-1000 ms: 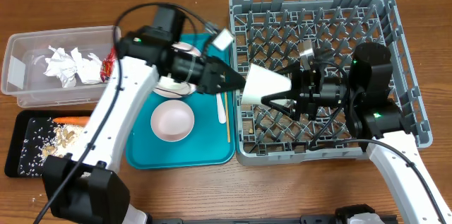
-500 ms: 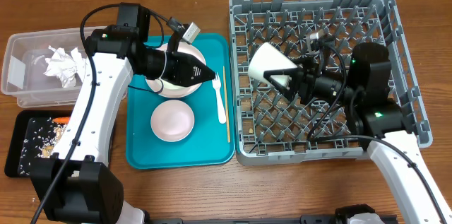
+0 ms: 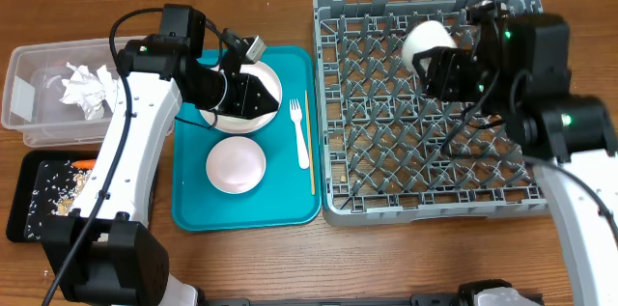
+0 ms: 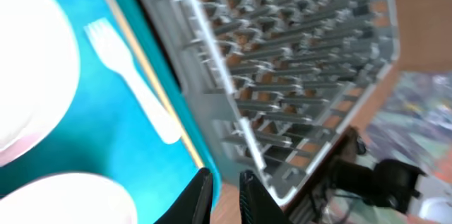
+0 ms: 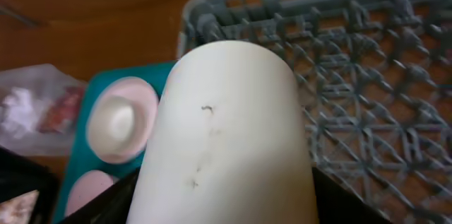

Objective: Sort waste into correct bins and load items into the dishwasher

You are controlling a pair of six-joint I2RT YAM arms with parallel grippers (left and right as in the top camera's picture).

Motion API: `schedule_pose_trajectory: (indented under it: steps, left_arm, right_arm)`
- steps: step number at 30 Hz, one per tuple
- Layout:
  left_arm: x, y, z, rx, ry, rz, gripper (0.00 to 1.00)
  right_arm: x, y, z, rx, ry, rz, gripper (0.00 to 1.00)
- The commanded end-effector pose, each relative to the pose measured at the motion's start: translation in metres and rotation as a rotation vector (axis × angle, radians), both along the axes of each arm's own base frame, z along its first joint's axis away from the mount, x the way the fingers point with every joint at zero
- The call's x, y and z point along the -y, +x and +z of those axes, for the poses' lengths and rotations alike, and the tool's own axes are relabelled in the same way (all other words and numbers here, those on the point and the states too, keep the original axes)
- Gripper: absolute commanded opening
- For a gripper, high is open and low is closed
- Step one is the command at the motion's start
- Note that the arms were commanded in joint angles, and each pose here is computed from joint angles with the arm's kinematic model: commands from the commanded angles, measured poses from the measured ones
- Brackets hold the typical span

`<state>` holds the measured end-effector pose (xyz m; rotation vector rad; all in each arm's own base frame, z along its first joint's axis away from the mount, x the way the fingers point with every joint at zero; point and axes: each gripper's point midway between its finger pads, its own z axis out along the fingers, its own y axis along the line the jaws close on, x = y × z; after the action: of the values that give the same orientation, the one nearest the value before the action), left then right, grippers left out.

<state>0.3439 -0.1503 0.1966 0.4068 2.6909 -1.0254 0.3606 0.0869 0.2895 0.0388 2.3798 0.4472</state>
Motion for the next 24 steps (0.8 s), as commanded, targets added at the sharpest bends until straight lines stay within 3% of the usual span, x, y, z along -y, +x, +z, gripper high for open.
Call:
schedule_pose_trajectory:
  steps: [1,6,10,19,24]
  left_arm:
    - [-0.01,0.005,-0.012,-0.036,0.085,0.07,0.16]
    - [-0.01,0.004,-0.012,-0.042,0.084,0.077,0.16]
    - [-0.01,0.004,-0.012,-0.044,0.084,0.077,0.16]
    - [-0.01,0.004,-0.012,-0.047,0.085,0.077,0.16]
    - [-0.011,0.002,-0.013,-0.054,0.087,0.076,0.15]
  right_arm:
    - [0.025,0.018,-0.018,-0.065,-0.139,-0.09,0.57]
    - [0.028,0.027,-0.05,-0.197,-0.192,-0.085,0.54]
    - [0.031,0.032,-0.072,-0.267,-0.224,-0.089,0.43]
    - [0.043,0.018,-0.085,-0.348,-0.286,-0.113,0.42]
    - [0.044,0.013,-0.093,-0.389,-0.295,-0.107,0.34]
